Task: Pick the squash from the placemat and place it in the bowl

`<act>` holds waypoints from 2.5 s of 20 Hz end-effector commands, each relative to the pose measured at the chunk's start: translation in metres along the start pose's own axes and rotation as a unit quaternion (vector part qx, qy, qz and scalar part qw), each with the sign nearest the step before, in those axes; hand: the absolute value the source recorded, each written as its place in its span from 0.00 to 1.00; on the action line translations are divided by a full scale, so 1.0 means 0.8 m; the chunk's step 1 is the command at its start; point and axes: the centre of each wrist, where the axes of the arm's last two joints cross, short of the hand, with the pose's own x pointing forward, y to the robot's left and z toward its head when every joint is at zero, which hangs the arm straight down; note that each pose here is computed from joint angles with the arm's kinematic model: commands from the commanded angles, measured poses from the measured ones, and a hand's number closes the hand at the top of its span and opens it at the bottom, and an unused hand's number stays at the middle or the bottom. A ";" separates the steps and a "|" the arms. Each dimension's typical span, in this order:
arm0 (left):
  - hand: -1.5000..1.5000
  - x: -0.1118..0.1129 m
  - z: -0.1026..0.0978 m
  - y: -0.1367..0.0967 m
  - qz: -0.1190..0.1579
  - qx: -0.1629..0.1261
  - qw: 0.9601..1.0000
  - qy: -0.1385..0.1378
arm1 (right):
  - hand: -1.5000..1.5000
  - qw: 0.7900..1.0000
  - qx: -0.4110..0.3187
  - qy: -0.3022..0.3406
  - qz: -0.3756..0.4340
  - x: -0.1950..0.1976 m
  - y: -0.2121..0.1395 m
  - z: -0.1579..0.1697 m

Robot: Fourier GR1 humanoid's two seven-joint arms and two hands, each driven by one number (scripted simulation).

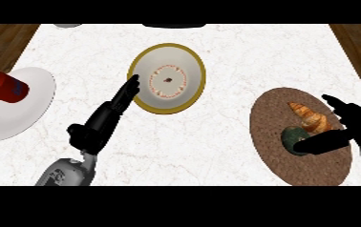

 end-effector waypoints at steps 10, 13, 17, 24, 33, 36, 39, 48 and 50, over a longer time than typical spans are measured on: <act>0.50 -0.013 0.023 0.018 0.002 0.005 1.000 0.006 | 0.00 0.996 -0.022 0.071 0.050 0.028 0.036 0.018; 0.50 0.028 0.006 0.002 0.005 0.001 1.000 -0.003 | 0.00 0.995 -0.047 0.071 0.048 0.025 0.041 0.006; 0.50 -0.005 0.003 -0.013 0.002 0.001 1.000 -0.002 | 0.00 0.992 -0.084 0.066 0.061 0.036 0.063 0.010; 0.50 0.002 0.014 -0.003 -0.002 0.006 1.000 -0.001 | 0.00 0.985 -0.108 0.104 0.085 0.000 0.083 -0.027; 0.50 0.009 0.008 0.031 0.006 -0.002 1.000 0.000 | 0.00 0.986 -0.073 0.124 0.078 -0.023 0.090 -0.043; 0.50 -0.005 0.007 0.026 -0.005 0.002 1.000 -0.005 | 0.00 0.988 -0.067 0.117 0.076 -0.026 0.108 -0.053; 0.50 0.008 0.005 0.024 0.003 0.007 1.000 0.000 | 0.00 0.988 -0.078 0.113 0.069 -0.047 0.106 -0.067; 0.50 -0.008 0.010 0.019 0.000 0.010 1.000 -0.006 | 1.00 0.986 -0.134 0.054 0.077 -0.025 0.098 -0.075; 0.50 -0.001 0.012 0.017 0.000 0.009 1.000 0.008 | 1.00 0.987 -0.138 0.045 0.074 -0.025 0.093 -0.067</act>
